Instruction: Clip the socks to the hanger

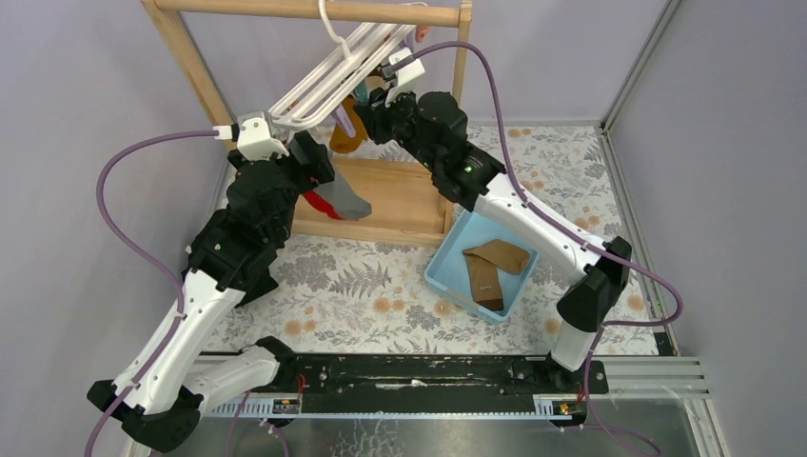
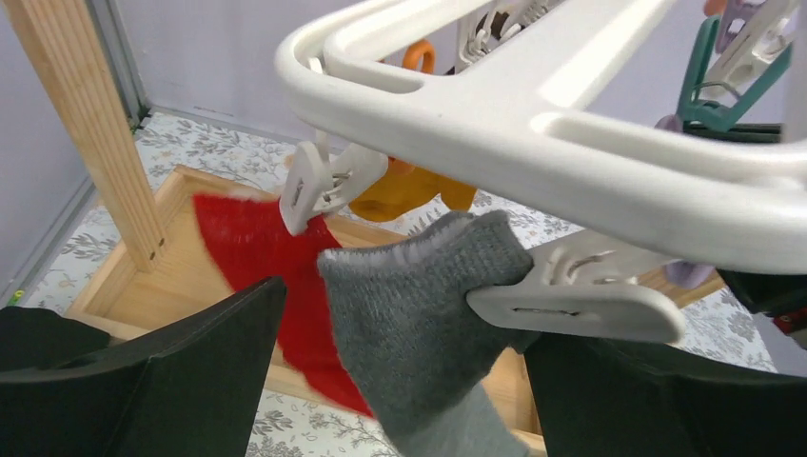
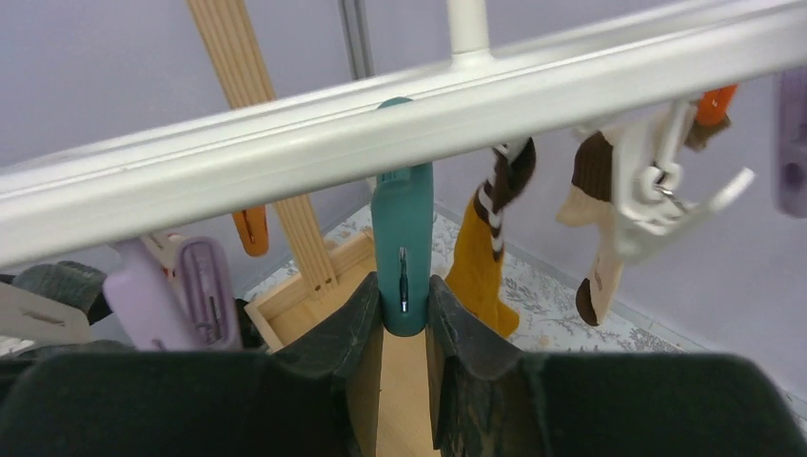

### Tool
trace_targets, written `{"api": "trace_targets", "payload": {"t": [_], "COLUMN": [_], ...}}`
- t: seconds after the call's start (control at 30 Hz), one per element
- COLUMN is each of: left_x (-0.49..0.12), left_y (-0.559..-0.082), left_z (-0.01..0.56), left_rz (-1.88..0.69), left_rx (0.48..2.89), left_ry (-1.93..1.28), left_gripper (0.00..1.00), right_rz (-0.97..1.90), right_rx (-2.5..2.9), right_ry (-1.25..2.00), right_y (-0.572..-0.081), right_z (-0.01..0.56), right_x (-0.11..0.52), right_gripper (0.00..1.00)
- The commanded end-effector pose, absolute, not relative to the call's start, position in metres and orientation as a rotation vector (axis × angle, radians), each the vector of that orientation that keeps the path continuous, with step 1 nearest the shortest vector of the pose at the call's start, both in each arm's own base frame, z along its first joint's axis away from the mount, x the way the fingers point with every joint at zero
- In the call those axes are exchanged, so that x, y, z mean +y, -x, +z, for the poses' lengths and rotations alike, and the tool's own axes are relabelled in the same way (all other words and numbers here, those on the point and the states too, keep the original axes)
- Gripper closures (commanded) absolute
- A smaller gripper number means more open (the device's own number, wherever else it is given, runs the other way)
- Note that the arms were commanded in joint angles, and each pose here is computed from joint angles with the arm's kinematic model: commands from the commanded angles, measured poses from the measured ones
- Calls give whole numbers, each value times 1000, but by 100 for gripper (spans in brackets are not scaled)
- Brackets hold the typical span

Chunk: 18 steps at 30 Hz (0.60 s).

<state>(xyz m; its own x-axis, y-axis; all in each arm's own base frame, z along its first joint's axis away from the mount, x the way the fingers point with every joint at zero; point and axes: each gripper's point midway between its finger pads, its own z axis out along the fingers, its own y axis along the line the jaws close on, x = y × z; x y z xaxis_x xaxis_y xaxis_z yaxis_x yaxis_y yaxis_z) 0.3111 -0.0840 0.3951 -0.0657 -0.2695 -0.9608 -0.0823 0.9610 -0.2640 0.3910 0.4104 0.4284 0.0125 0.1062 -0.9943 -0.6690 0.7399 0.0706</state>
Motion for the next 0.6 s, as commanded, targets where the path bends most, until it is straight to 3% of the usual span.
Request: {"api": "trace_targets", "payload": {"t": [0.0, 0.57], "left_x": [-91, -160], "left_y": [-310, -291], "left_z": [409, 466], "left_rz": [-248, -731], "left_rx": [1587, 1443], "left_ry": [273, 111], "left_gripper": [4, 7], "right_rz": [742, 946], "right_rx": [1332, 1439], "right_ry": [502, 690], "right_y": [-361, -322], "right_z": [488, 502], "right_x": [396, 387], "right_gripper": [100, 100]}}
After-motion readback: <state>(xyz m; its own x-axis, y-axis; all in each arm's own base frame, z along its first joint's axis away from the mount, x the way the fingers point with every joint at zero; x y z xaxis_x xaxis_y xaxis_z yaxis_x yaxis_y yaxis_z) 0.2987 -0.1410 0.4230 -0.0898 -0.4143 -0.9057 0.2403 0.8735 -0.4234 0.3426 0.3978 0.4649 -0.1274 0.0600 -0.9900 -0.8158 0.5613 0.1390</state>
